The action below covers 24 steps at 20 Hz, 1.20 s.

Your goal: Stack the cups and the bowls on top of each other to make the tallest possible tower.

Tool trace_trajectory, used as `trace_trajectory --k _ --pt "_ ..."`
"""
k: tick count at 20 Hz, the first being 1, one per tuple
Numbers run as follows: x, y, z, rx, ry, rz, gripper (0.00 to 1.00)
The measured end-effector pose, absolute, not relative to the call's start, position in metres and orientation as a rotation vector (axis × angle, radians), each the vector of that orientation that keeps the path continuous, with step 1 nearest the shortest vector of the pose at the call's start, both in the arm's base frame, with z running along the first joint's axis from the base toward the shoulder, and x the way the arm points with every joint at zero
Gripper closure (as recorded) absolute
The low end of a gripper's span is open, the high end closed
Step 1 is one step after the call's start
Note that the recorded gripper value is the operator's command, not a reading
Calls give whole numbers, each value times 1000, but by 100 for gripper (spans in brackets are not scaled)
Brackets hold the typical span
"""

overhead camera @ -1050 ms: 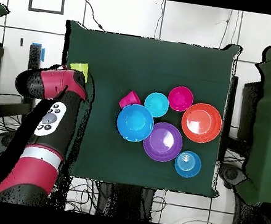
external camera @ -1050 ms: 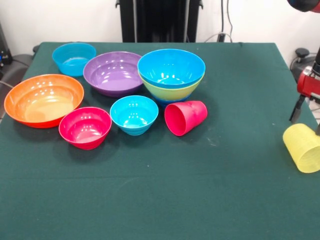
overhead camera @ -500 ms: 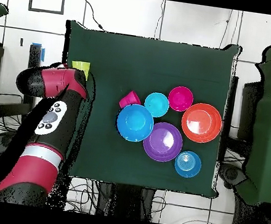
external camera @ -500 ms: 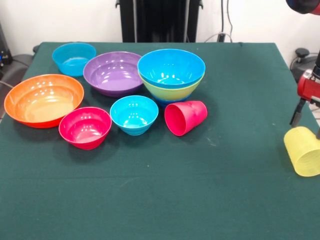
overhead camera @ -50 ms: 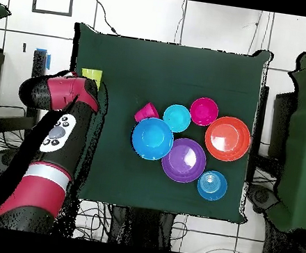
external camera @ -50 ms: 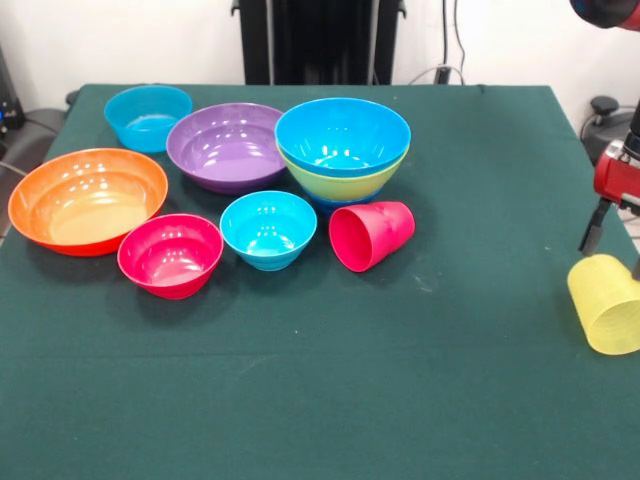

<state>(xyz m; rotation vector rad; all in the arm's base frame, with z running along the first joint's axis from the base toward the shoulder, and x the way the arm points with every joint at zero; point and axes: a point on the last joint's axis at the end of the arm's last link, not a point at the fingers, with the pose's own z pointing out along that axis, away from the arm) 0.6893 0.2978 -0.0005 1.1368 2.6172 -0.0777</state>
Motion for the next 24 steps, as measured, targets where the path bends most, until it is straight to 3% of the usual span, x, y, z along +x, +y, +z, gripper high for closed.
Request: trace_trajectory --k 24 --pt "690 283 2 1140 2599 -110 0"
